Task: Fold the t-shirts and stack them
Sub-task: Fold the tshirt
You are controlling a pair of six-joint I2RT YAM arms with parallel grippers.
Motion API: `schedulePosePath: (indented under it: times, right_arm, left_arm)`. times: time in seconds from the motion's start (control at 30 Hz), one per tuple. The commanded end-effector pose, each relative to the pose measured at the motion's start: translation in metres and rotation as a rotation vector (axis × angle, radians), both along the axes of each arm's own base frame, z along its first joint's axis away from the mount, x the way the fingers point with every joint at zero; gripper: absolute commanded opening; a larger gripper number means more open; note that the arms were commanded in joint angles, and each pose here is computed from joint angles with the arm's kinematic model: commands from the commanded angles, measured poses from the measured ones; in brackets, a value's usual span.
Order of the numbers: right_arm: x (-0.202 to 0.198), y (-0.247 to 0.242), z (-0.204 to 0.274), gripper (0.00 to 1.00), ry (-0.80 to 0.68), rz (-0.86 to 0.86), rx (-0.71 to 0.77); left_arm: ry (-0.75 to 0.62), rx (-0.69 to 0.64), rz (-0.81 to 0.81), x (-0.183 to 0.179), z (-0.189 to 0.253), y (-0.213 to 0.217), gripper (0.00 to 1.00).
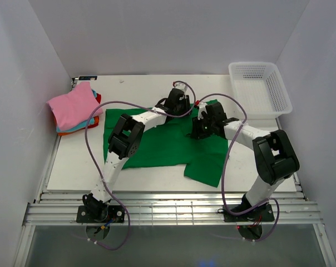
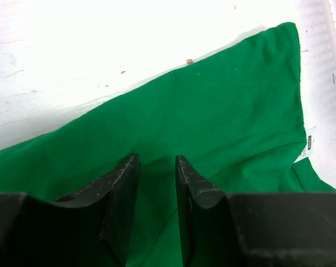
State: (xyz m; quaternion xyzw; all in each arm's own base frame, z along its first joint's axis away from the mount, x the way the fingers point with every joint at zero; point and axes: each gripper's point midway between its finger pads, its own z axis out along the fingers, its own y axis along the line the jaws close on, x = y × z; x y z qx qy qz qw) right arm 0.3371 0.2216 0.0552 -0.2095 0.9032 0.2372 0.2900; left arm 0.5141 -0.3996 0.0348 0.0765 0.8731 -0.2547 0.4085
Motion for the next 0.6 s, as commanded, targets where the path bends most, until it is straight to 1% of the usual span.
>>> schedulePosePath:
  times: [0.0, 0.03, 0.1, 0.17, 0.23, 0.3, 0.57]
  right_arm:
    - [0.024, 0.019, 0.023, 0.34, -0.112, 0.023, 0.036]
    - [0.027, 0.021, 0.023, 0.35, -0.118, 0.024, 0.034]
    - [0.029, 0.022, 0.019, 0.35, -0.117, 0.023, 0.022]
    - [0.034, 0.024, 0.02, 0.35, -0.128, 0.022, 0.019]
    - [0.036, 0.027, 0.017, 0.35, -0.122, 0.025, 0.016]
    - [0.041, 0.03, 0.016, 0.35, -0.124, 0.026, 0.018]
    - [0.054, 0.043, 0.012, 0.35, -0.135, 0.039, 0.012]
  left_arm:
    - [-0.017, -0.001, 0.034, 0.002, 0.028, 0.018, 0.44]
    - [-0.034, -0.012, 0.033, 0.002, 0.038, 0.018, 0.44]
    - [-0.045, -0.017, 0.037, -0.001, 0.041, 0.021, 0.44]
    - [-0.067, -0.024, 0.044, -0.001, 0.053, 0.023, 0.44]
    - [-0.069, -0.013, 0.051, -0.003, 0.053, 0.027, 0.44]
    - [-0.105, -0.033, 0.053, 0.0, 0.064, 0.027, 0.44]
    - [-0.106, -0.04, 0.047, 0.006, 0.065, 0.029, 0.44]
